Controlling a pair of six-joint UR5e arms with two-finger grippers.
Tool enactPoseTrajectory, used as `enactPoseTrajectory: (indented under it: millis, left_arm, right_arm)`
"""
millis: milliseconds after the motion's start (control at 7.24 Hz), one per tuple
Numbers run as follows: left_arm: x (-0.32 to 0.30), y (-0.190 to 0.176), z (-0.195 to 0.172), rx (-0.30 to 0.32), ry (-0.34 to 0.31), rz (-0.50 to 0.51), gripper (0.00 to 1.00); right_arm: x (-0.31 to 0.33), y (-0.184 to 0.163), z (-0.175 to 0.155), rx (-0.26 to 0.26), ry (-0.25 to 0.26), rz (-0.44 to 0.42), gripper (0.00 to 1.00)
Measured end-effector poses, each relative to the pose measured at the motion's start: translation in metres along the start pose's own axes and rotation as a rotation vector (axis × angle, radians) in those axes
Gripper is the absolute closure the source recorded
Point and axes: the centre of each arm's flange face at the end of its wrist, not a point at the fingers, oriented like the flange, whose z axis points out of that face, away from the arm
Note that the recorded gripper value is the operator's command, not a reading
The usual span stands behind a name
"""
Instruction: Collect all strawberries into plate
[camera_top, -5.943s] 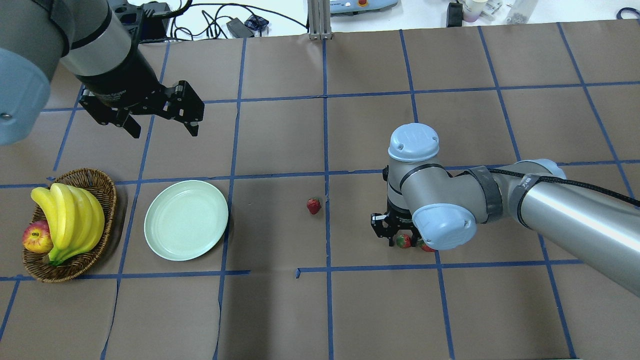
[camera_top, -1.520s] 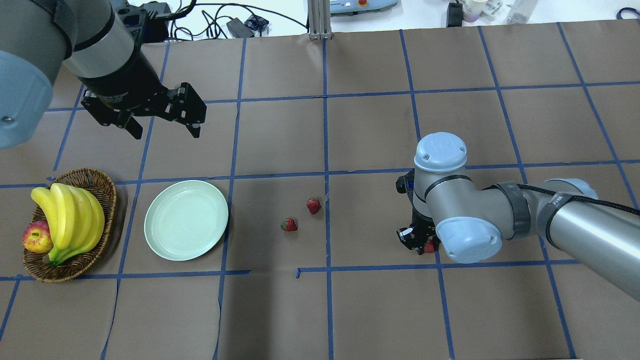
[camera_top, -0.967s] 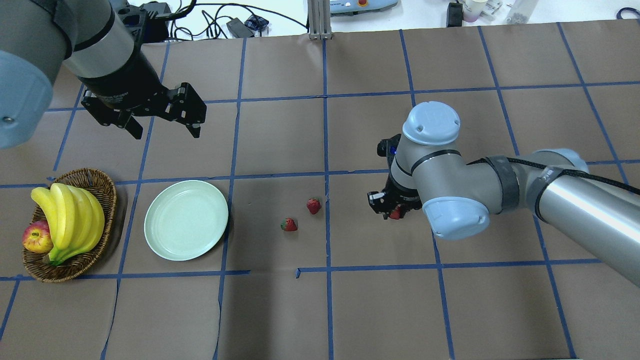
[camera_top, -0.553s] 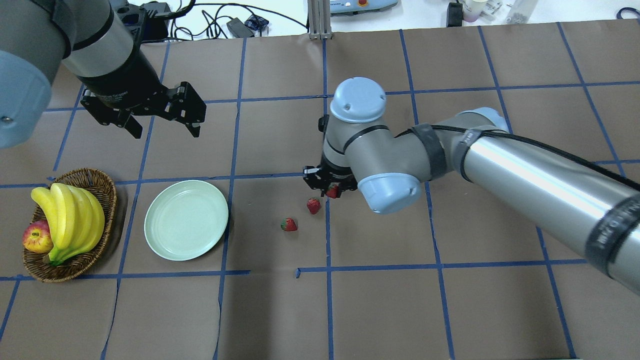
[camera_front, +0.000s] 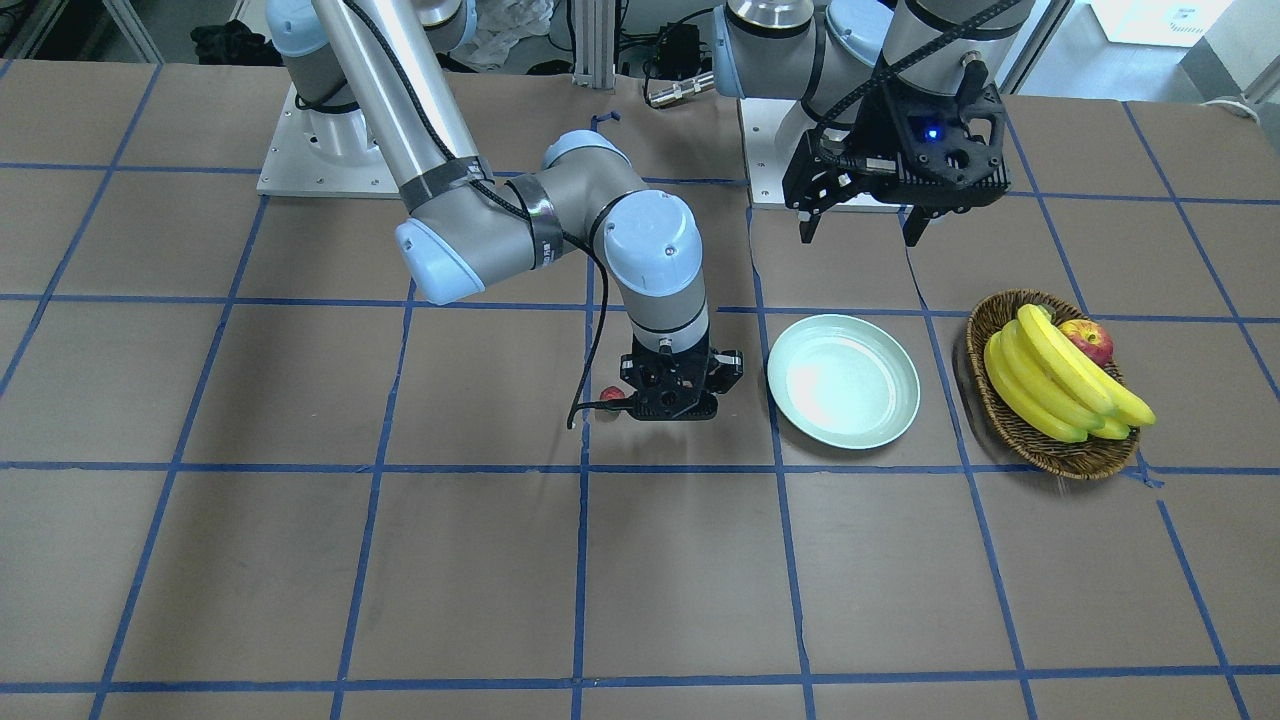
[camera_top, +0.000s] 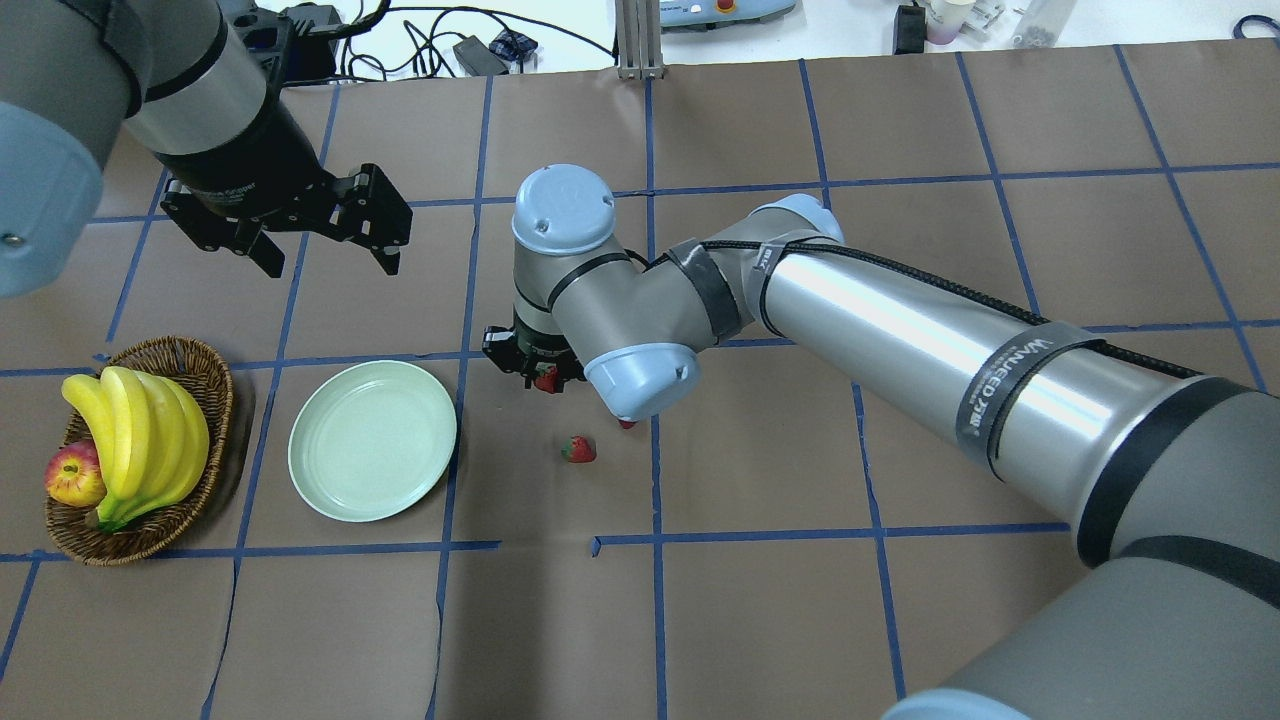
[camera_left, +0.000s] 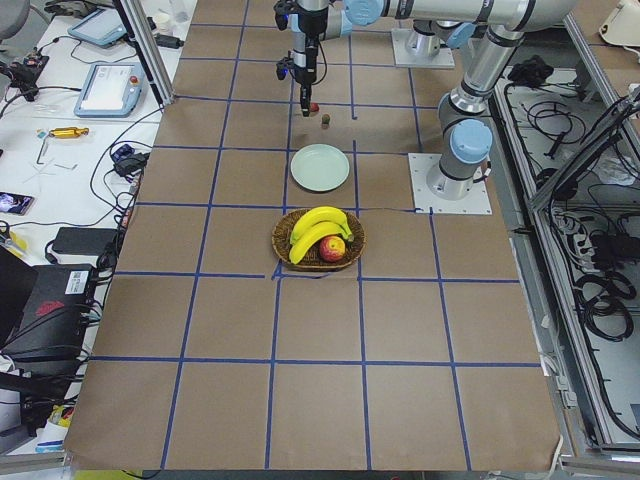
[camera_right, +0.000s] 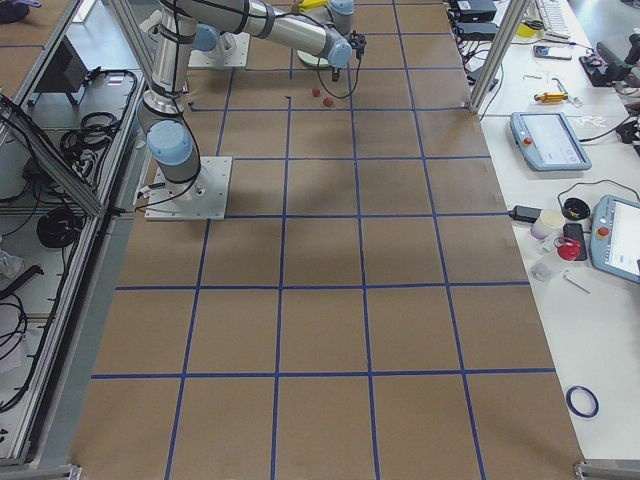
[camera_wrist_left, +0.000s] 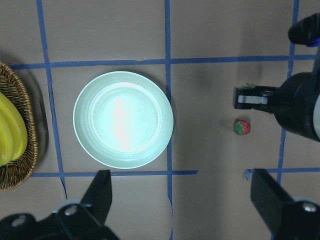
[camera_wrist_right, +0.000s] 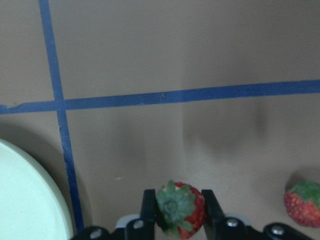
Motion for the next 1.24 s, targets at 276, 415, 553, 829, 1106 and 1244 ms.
enactPoseTrajectory:
  millis: [276,415,553,829,1106,1244]
  left_arm:
    - [0.0,0.0,0.0,0.0,0.0,0.001,0.0]
    - [0.0,0.0,0.0,-0.001,0.0,0.0,0.0]
    - [0.0,0.0,0.0,-0.001,0.0,0.0,0.0]
    - [0.0,0.0,0.0,0.0,0.0,0.002,0.0]
    - [0.0,0.0,-0.001,0.001,0.0,0.004,0.0]
    - [0.0,0.001,-0.001,0.002,0.0,0.005,0.0]
  right_arm:
    - [0.0,0.004,0.022,-0.034,0.004,0.0,0.16]
    - [0.001,0.007,0.031,-0.05,0.006,0.001,0.0]
    - [0.002,0.007,0.036,-0.057,0.005,0.002,0.0]
    - [0.001,0.008,0.026,-0.042,-0.011,-0.005,0.0]
    - [0.011,0.004,-0.013,0.022,0.018,-0.024,0.0]
    - [0.032,-0.003,-0.045,0.042,0.064,-0.028,0.0]
